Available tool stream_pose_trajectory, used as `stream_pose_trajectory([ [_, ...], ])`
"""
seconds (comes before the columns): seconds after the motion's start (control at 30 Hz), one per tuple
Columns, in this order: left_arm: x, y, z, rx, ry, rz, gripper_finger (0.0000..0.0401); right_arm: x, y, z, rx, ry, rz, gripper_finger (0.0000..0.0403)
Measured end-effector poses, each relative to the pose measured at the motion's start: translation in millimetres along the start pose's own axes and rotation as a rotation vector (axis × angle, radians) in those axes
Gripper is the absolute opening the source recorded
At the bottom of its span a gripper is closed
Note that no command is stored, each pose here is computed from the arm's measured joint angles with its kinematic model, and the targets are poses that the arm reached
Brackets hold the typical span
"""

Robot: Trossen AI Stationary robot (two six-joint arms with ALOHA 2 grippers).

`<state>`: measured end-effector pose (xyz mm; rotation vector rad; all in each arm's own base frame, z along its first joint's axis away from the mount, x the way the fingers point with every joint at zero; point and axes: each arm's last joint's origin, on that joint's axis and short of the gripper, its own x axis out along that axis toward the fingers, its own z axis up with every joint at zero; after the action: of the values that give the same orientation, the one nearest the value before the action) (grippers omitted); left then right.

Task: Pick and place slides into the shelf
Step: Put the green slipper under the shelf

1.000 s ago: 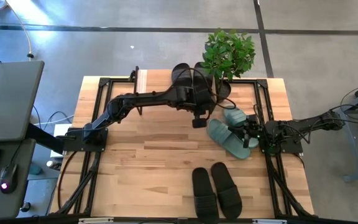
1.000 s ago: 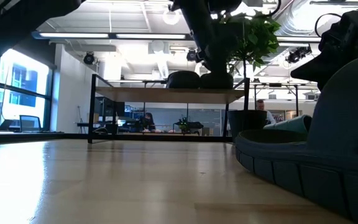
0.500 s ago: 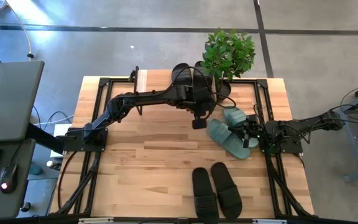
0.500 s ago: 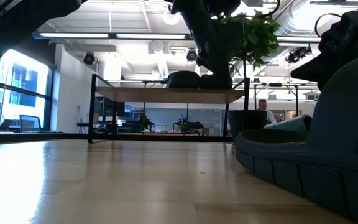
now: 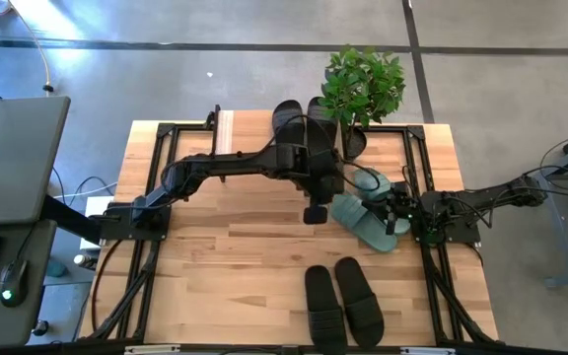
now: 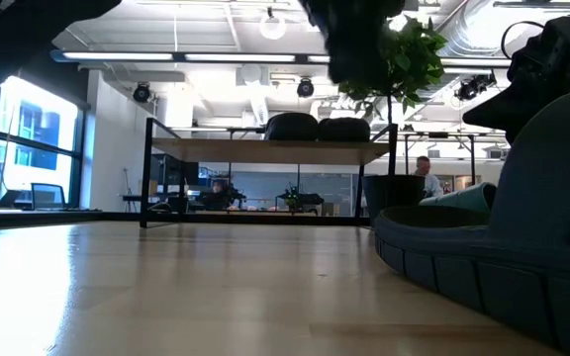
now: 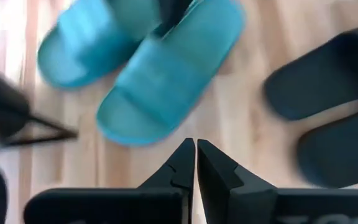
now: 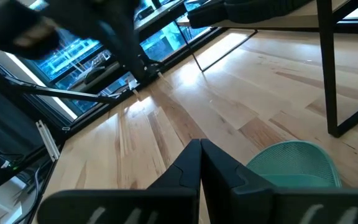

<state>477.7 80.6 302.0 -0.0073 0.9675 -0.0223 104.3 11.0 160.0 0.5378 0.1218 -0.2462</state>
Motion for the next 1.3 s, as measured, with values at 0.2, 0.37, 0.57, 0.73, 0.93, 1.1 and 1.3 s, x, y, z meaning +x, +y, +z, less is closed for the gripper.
stream_pose_trajectory([
  [0.2,-25.6,-26.7,15.4,0.051,-0.129,-0.099,0.0008,0.0,0.2,0.0,0.001,0.0,0.004,0.0],
  [0.37,-53.7,-41.4,20.2,0.035,-0.188,-0.131,0.0008,-0.1,2.4,1.0,0.01,0.013,0.054,0.0],
  [0.57,-91.7,-52.4,23.0,0.014,-0.262,-0.143,0.0008,-2.5,6.8,8.7,0.097,-0.013,0.084,0.0],
  [0.73,-130.2,-55.0,23.0,-0.009,-0.345,-0.151,0.0008,-5.4,11.6,17.7,0.107,-0.033,0.105,0.0],
  [0.93,-183.7,-57.9,16.5,-0.018,-0.446,-0.124,0.0008,-12.6,22.8,37.9,0.063,-0.074,0.167,0.0],
  [1.1,-215.7,-59.1,7.6,-0.018,-0.488,-0.063,0.0008,-22.8,34.0,62.0,-0.008,-0.147,0.204,0.0],
  [1.3,-234.6,-59.1,-6.3,-0.036,-0.443,0.017,0.0008,-43.6,47.5,97.9,-0.139,-0.213,0.218,0.0],
])
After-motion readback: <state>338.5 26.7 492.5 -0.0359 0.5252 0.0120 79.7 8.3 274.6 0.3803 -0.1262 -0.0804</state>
